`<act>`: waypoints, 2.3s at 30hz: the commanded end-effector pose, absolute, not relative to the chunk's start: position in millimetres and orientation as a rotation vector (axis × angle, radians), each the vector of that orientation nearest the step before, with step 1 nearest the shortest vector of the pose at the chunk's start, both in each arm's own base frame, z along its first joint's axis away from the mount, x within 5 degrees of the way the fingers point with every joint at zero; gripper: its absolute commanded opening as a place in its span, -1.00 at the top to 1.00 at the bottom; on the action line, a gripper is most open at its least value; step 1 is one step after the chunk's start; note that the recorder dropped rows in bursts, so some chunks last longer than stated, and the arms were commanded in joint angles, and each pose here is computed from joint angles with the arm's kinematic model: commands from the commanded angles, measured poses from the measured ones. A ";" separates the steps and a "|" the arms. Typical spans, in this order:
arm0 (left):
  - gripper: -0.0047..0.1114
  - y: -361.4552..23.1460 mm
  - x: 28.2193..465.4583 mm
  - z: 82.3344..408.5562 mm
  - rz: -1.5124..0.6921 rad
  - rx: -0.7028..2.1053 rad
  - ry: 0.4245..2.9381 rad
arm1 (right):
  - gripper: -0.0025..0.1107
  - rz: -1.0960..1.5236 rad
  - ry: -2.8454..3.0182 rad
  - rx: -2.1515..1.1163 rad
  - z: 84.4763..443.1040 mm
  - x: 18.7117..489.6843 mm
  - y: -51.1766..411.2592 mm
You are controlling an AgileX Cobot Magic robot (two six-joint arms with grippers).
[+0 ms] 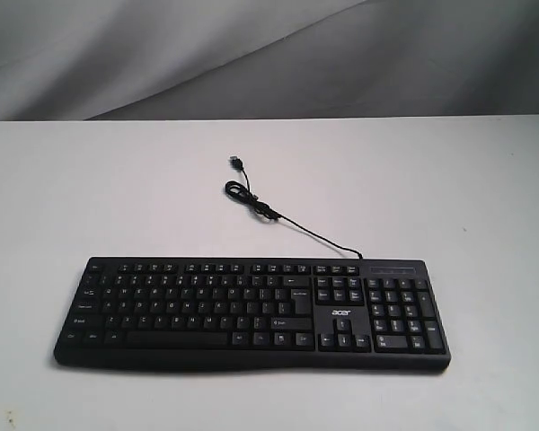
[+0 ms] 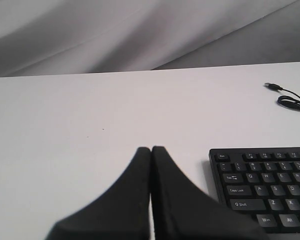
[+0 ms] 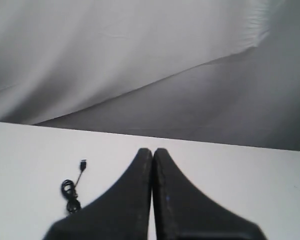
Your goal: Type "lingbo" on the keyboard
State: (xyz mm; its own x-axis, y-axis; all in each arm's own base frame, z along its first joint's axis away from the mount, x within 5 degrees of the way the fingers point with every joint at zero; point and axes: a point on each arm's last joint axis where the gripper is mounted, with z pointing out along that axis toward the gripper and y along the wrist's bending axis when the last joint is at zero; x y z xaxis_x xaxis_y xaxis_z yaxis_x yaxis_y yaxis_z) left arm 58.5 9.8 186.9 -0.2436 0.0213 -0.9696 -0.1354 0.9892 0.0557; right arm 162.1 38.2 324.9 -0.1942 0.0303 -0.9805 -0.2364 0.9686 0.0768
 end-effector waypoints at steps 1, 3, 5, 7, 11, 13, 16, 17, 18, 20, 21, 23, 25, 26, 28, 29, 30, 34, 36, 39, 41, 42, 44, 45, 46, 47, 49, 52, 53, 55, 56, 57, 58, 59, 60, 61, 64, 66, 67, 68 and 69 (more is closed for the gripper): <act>0.91 9.8 59.0 185.4 0.142 -0.089 1.817 | 0.96 0.197 1.607 0.062 298.0 116.6 11.1; 0.91 9.8 59.0 185.4 0.142 -0.089 1.817 | 0.96 0.223 1.565 0.178 281.6 102.7 3.6; 0.91 9.8 59.0 185.4 0.142 -0.089 1.817 | 0.96 0.245 1.527 0.254 266.8 92.1 -0.8; 0.91 9.8 59.0 185.4 0.142 -0.089 1.817 | 0.96 0.241 1.517 0.256 252.0 84.2 -1.8; 0.91 9.8 59.0 185.4 0.142 -0.089 1.817 | 0.96 0.200 1.544 0.202 222.7 74.8 -1.2; 0.91 9.8 59.0 185.4 0.142 -0.089 1.817 | 0.96 0.205 1.571 0.184 212.3 71.8 0.2; 0.91 9.8 59.0 185.4 0.142 -0.089 1.817 | 0.96 0.274 1.602 0.207 205.8 68.1 3.2; 0.91 9.8 59.0 185.4 0.142 -0.089 1.817 | 0.96 0.260 1.626 0.163 203.7 66.6 5.0; 0.91 9.8 59.0 185.4 0.142 -0.089 1.817 | 0.96 0.218 1.650 0.090 201.6 65.2 6.7; 0.91 9.8 59.0 185.4 0.142 -0.089 1.817 | 0.96 0.116 1.688 -0.079 197.3 62.5 9.6; 0.91 9.8 59.0 185.4 0.142 -0.089 1.817 | 0.96 0.072 1.699 -0.151 195.4 61.1 10.7; 0.91 9.8 59.0 185.4 0.142 -0.089 1.817 | 0.96 0.000 1.716 -0.255 192.2 58.9 11.5; 0.91 9.8 59.0 185.4 0.142 -0.089 1.817 | 0.96 -0.023 1.741 -0.304 188.8 56.9 12.2; 0.91 9.8 59.0 185.4 0.142 -0.089 1.817 | 0.96 -0.027 1.749 -0.317 187.8 56.3 12.4; 0.91 9.8 59.0 185.4 0.142 -0.089 1.817 | 0.96 -0.027 1.762 -0.331 186.0 55.0 12.9; 0.91 9.8 59.0 185.4 0.142 -0.089 1.817 | 0.96 -0.016 1.764 -0.319 185.9 54.6 13.0; 0.91 9.8 59.0 185.4 0.142 -0.089 1.817 | 0.96 0.017 1.770 -0.280 186.0 54.5 13.0; 0.91 9.8 59.0 185.4 0.142 -0.089 1.817 | 0.96 0.308 1.740 0.111 191.1 55.8 11.2; 0.91 9.8 59.0 185.4 0.142 -0.089 1.817 | 0.96 0.419 1.730 0.246 191.5 55.9 11.0; 0.91 9.8 59.0 185.4 0.142 -0.089 1.817 | 0.96 0.421 1.739 0.251 190.7 55.8 11.0; 0.91 9.8 59.0 185.4 0.142 -0.089 1.817 | 0.96 0.385 1.747 0.224 190.1 55.8 10.3; 0.91 9.8 59.0 185.4 0.142 -0.089 1.817 | 0.96 0.337 1.763 0.188 188.7 55.7 9.4; 0.91 9.8 59.0 185.4 0.142 -0.089 1.817 | 0.96 0.190 1.828 0.081 182.9 54.7 6.1; 0.91 9.8 59.0 185.4 0.142 -0.089 1.817 | 0.96 0.142 1.851 0.049 180.8 54.2 4.7; 0.91 9.8 59.0 185.4 0.142 -0.089 1.817 | 0.96 0.113 1.852 0.037 180.7 54.3 3.4; 0.91 9.8 59.0 185.4 0.142 -0.089 1.817 | 0.96 0.111 1.848 0.036 181.0 54.3 3.3; 0.91 9.8 59.0 185.4 0.142 -0.089 1.817 | 0.96 0.078 1.829 0.000 182.1 53.4 3.0; 0.91 9.8 59.0 185.4 0.142 -0.089 1.817 | 0.96 -0.006 1.828 -0.109 181.9 53.3 3.0; 0.91 9.8 59.0 185.4 0.142 -0.089 1.817 | 0.96 -0.008 1.828 -0.111 181.9 53.3 3.0; 0.91 9.8 59.0 185.4 0.142 -0.089 1.817 | 0.96 -0.007 1.826 -0.111 182.0 53.4 3.0; 0.91 9.8 59.0 185.4 0.142 -0.089 1.817 | 0.96 -0.007 1.826 -0.111 182.0 53.4 3.0; 0.91 9.8 59.0 185.4 0.142 -0.089 1.817 | 0.96 -0.007 1.826 -0.111 182.0 53.4 3.0; 0.91 9.8 59.0 185.4 0.142 -0.089 1.817 | 0.96 0.006 1.826 -0.102 182.0 53.3 3.4; 0.91 9.8 59.0 185.4 0.142 -0.089 1.817 | 0.96 0.024 1.827 -0.091 182.0 53.3 4.0; 0.91 9.8 59.0 185.4 0.142 -0.089 1.817 | 0.96 0.029 1.827 -0.088 182.0 53.3 4.1; 0.91 9.8 59.0 185.4 0.142 -0.089 1.817 | 0.96 0.029 1.827 -0.088 182.0 53.3 4.1; 0.91 9.8 59.0 185.4 0.142 -0.089 1.817 | 0.96 0.029 1.827 -0.088 182.0 53.3 4.1; 0.91 9.8 59.0 185.4 0.142 -0.089 1.817 | 0.96 0.029 1.827 -0.088 182.0 53.3 4.1; 0.91 9.8 59.0 185.4 0.142 -0.089 1.817 | 0.96 0.029 1.827 -0.088 182.0 53.3 4.1; 0.91 9.8 59.0 185.4 0.142 -0.089 1.817 | 0.96 0.029 1.827 -0.088 182.0 53.3 4.1; 0.91 9.8 59.0 185.4 0.142 -0.089 1.817 | 0.96 0.029 1.827 -0.088 182.0 53.3 4.1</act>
